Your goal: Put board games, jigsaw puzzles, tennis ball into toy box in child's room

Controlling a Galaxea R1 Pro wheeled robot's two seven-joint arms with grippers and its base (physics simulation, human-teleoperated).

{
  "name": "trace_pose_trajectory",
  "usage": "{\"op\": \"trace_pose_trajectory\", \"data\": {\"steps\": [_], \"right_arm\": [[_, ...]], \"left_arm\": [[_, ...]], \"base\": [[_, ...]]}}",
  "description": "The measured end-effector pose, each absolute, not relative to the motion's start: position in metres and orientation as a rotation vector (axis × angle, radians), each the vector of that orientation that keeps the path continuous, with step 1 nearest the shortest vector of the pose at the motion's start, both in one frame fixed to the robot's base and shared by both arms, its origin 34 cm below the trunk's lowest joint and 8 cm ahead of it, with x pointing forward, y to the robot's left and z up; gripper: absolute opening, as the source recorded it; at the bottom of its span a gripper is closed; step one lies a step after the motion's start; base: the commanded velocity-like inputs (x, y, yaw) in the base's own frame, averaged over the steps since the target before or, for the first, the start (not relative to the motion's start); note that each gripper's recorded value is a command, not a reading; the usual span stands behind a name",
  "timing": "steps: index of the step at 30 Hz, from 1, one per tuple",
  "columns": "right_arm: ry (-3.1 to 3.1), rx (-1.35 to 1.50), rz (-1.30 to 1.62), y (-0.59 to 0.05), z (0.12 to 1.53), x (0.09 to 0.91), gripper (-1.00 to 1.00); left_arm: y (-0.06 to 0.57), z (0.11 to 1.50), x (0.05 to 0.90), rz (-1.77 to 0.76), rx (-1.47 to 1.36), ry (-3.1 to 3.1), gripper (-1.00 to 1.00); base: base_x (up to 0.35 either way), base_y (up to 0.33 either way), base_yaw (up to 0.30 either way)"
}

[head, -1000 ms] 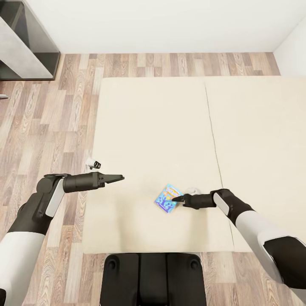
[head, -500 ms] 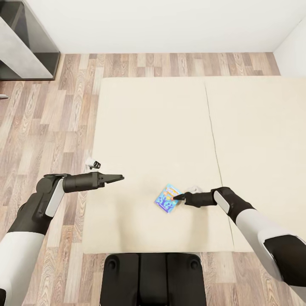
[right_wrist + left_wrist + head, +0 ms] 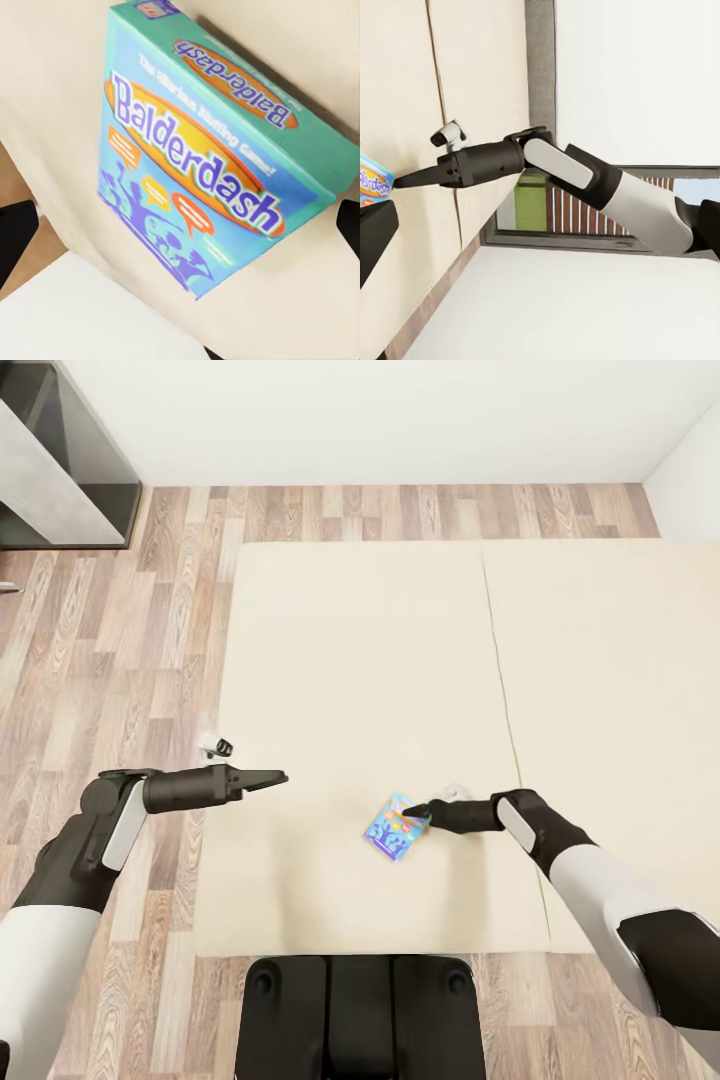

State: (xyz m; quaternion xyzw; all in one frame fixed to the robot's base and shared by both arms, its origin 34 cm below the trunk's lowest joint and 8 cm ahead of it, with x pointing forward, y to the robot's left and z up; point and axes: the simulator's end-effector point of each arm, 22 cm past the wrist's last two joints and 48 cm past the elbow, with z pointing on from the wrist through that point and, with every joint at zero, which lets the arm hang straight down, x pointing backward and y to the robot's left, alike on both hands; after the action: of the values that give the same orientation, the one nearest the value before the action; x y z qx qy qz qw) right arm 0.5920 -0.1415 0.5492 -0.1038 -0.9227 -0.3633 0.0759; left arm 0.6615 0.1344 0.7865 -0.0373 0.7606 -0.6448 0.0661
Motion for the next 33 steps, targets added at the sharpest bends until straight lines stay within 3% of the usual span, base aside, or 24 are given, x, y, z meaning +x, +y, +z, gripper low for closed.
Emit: {"op": "trace_pose_trajectory", "data": {"steps": [23, 33], "right_arm": [[-2.866, -0.238, -1.140, -0.130, 0.548, 0.609, 1.00], [-2.831, -0.195, -1.266, -0.066, 0.561, 0.610, 1.00]], "left_arm": [[0.155, 0.782, 0.661, -1.895, -0.105, 2.338, 1.00], [0.155, 0.782, 0.661, -1.896, -0.104, 2.338, 1.00]], "base": [[0.000, 0.000, 0.000], [0.000, 0.000, 0.000]]}}
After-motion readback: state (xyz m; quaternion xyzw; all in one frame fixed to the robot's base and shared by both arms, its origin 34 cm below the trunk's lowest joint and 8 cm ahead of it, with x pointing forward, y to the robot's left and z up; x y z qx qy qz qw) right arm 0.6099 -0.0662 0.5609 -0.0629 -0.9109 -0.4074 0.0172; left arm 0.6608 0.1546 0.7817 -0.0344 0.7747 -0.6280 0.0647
